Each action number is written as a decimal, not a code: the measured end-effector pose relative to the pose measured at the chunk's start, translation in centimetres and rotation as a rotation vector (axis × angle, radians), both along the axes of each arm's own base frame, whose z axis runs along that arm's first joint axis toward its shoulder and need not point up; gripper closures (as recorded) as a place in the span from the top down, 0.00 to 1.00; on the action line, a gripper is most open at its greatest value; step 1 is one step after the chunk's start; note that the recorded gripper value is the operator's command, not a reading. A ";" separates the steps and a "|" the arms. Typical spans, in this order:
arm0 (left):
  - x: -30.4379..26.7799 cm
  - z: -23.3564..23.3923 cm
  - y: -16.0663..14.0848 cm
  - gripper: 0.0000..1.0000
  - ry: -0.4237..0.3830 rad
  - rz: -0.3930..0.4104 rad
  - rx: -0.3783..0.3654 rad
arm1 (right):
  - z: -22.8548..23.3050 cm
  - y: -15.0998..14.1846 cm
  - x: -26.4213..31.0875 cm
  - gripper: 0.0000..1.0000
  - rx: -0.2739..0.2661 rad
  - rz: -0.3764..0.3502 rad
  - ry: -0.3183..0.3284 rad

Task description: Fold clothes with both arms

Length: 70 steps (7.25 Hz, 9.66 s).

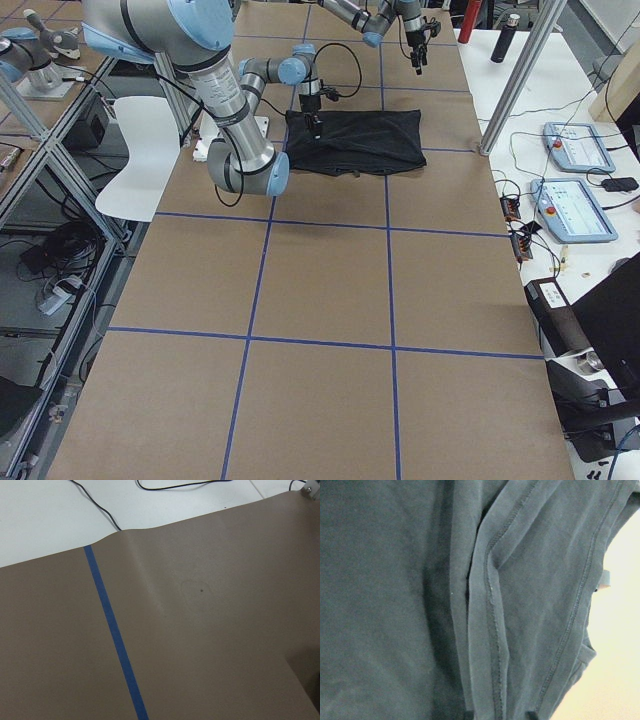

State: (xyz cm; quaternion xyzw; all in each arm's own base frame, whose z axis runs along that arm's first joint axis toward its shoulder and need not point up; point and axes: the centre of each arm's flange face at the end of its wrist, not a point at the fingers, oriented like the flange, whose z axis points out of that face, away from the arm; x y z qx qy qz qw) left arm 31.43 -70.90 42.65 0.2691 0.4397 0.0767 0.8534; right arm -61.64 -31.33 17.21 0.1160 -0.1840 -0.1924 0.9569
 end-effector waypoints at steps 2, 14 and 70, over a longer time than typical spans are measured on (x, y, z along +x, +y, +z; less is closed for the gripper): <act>0.2 0.0 0.1 1.00 0.000 0.003 -0.001 | -0.4 0.9 0.4 0.22 0.005 -0.020 0.003; 0.3 0.1 0.2 1.00 -0.001 0.004 -0.002 | 1.1 3.5 -2.3 0.17 -0.006 -0.023 0.046; 20.4 -9.9 52.5 0.00 0.531 -0.060 -0.881 | 16.4 8.1 8.4 0.85 -0.295 0.667 -0.637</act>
